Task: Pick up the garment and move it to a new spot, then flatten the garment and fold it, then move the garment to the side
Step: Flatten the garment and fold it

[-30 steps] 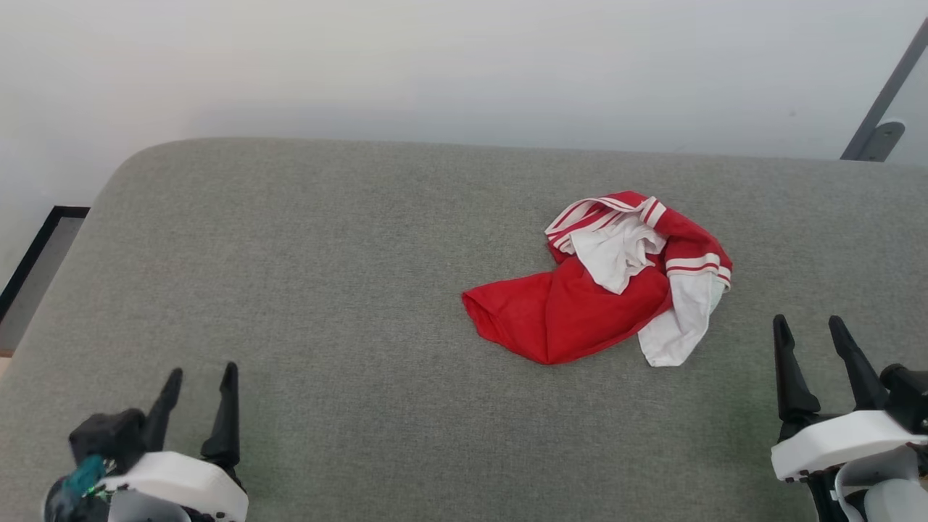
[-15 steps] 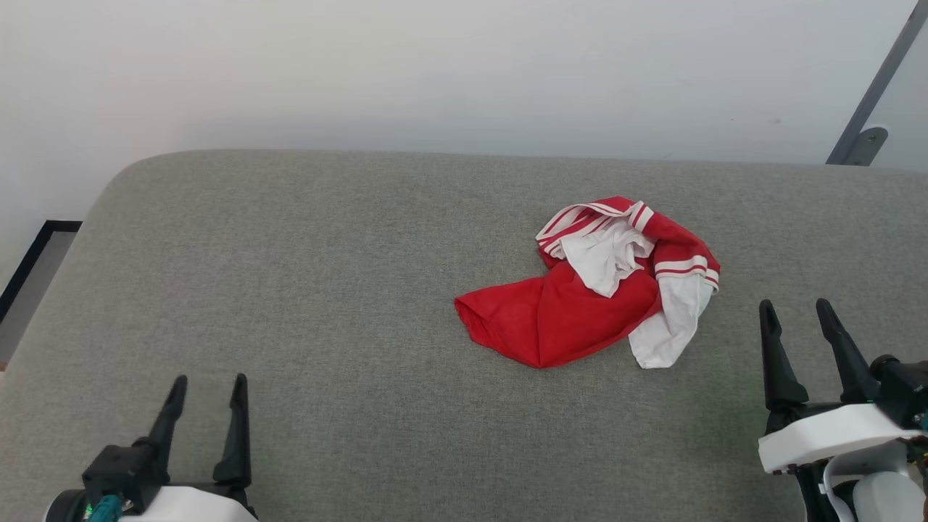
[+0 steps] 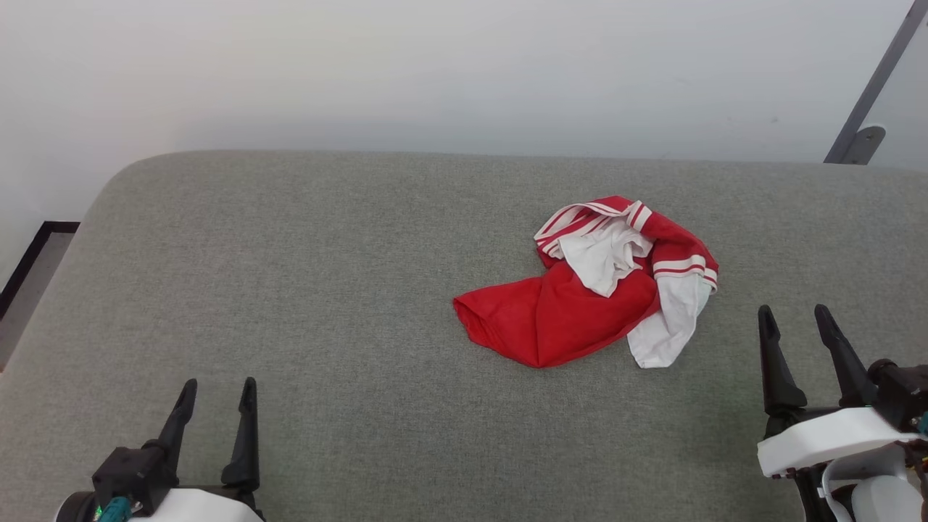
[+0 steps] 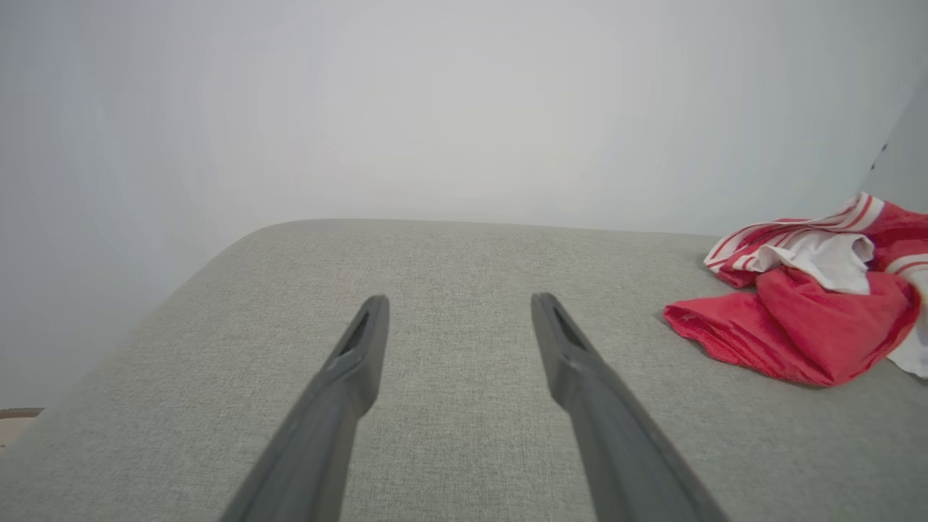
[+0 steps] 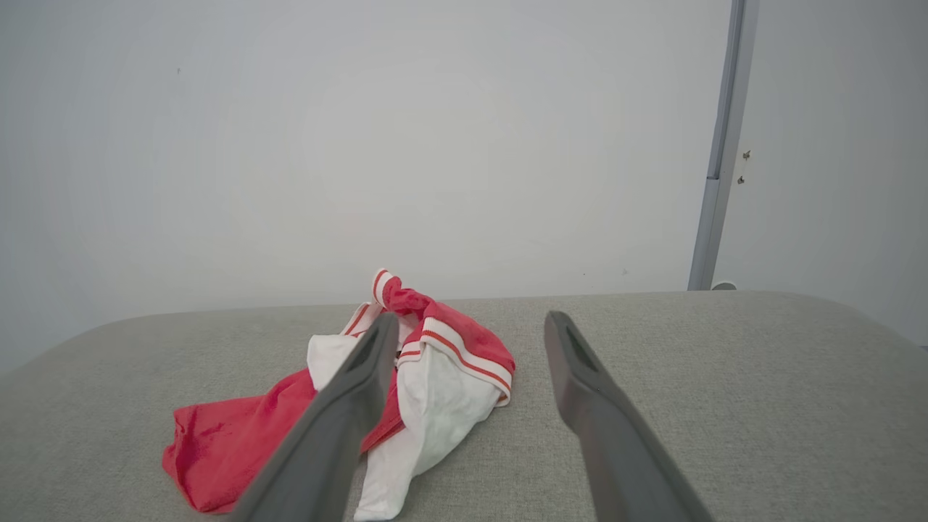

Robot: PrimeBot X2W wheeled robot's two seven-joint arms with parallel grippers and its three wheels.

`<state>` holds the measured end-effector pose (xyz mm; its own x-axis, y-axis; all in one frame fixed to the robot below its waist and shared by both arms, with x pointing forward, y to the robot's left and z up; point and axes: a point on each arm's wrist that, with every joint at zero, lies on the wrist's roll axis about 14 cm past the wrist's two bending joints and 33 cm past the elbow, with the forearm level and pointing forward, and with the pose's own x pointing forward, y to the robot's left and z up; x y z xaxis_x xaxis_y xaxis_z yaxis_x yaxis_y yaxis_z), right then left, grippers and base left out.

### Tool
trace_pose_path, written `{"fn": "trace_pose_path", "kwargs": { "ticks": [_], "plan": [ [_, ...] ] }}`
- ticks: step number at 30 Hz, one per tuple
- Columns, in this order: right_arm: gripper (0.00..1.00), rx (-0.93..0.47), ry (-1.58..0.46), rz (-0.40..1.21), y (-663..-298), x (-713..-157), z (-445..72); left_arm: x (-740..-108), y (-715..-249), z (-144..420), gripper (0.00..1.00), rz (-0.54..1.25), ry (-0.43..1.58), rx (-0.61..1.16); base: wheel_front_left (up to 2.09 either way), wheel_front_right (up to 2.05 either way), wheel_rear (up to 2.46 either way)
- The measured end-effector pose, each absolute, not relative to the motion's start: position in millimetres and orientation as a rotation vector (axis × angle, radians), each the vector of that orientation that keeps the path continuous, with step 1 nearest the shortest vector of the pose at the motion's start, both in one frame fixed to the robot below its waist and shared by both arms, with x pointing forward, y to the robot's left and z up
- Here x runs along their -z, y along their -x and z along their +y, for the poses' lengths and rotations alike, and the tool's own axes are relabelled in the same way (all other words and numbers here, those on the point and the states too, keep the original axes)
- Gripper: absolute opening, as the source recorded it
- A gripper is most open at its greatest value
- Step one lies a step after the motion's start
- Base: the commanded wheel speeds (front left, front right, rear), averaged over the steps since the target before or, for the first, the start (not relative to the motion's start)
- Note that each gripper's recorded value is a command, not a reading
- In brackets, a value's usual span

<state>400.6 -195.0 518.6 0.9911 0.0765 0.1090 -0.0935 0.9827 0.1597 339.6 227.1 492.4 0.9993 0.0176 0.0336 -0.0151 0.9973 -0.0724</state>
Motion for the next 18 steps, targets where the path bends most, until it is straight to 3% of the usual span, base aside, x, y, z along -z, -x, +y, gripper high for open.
{"fn": "trace_pose_path", "kwargs": {
  "ticks": [6, 18],
  "plan": [
    [1.0, -0.102, -0.153, 0.009, -402.8, -495.2, -190.5, -486.9, -339.3, 225.3, 1.0, -0.019, 0.093, -0.022, 0.0, 0.0, 0.0],
    [1.0, -0.33, 0.115, 0.615, -427.8, -425.3, -161.8, -460.3, -357.9, 211.9, 1.0, 0.058, 0.163, -0.032, 0.0, 0.0, 0.0]
  ]
}}
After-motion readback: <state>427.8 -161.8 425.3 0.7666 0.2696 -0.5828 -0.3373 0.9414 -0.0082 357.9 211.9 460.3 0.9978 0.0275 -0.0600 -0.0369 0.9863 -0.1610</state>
